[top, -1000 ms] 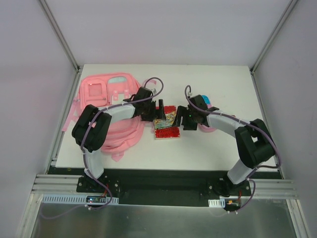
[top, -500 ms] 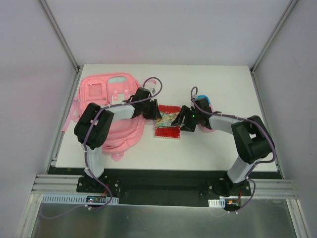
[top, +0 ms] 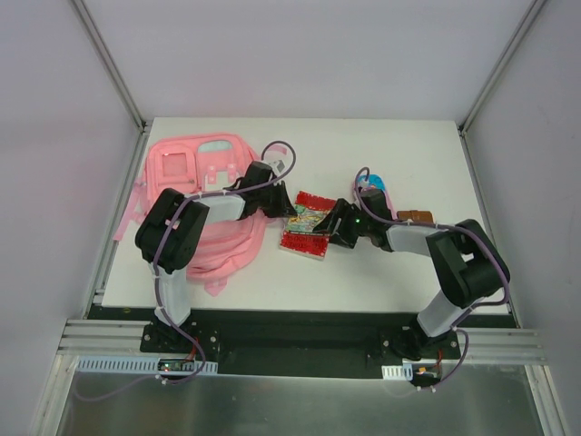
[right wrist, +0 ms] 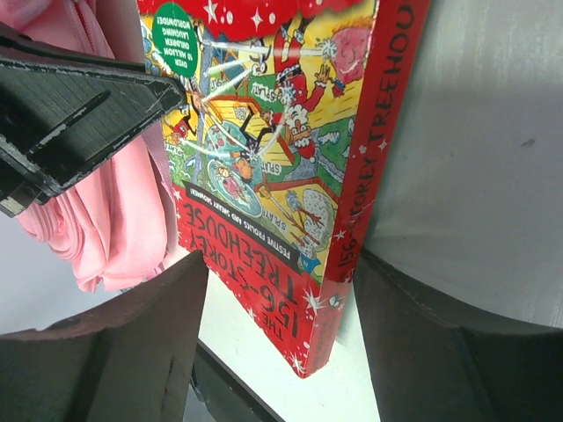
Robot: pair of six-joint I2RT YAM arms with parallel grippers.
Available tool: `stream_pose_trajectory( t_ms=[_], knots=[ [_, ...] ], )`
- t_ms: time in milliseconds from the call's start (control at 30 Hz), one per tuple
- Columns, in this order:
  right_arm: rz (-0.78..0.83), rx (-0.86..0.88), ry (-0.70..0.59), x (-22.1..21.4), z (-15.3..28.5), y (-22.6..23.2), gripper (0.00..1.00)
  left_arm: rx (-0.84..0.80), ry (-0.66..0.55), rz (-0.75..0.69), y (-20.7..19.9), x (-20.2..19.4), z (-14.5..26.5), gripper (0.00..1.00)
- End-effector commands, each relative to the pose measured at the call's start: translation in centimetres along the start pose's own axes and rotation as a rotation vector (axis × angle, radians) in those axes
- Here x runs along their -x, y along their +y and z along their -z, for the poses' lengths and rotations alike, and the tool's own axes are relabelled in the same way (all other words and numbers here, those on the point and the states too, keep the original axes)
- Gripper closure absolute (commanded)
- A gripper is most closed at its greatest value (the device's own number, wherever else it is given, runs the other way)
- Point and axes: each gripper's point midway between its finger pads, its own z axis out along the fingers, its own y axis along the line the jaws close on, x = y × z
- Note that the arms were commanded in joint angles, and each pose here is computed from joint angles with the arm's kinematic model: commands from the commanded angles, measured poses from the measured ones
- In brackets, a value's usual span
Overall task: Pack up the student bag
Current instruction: Pick up the book from the center of the board.
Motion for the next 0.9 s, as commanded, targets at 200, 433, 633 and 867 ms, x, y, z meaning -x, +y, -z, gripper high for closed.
stream_pose_trajectory(
  t_ms=[200, 433, 633, 867],
  knots=[
    [-0.063, 0.093, -0.154, 1.9, 0.6, 2.6, 0.39, -0.028, 0.172, 0.059, -0.4, -6.0, 0.0, 1.00],
    [-0.092, 0.233, -0.169, 2.1, -0.1, 5.0, 0.58, -0.053, 0.173, 0.059, -1.1, -6.1, 0.1, 1.00],
    [-0.093, 0.235, -0.184, 2.0, -0.1, 4.9, 0.61, -0.055, 0.166, 0.053, -1.3, -6.1, 0.4, 1.00],
    [-0.071, 0.256, -0.174, 1.8, -0.2, 5.6, 0.52, -0.072, 0.157, 0.044, -1.9, -5.7, 0.8, 1.00]
  ],
)
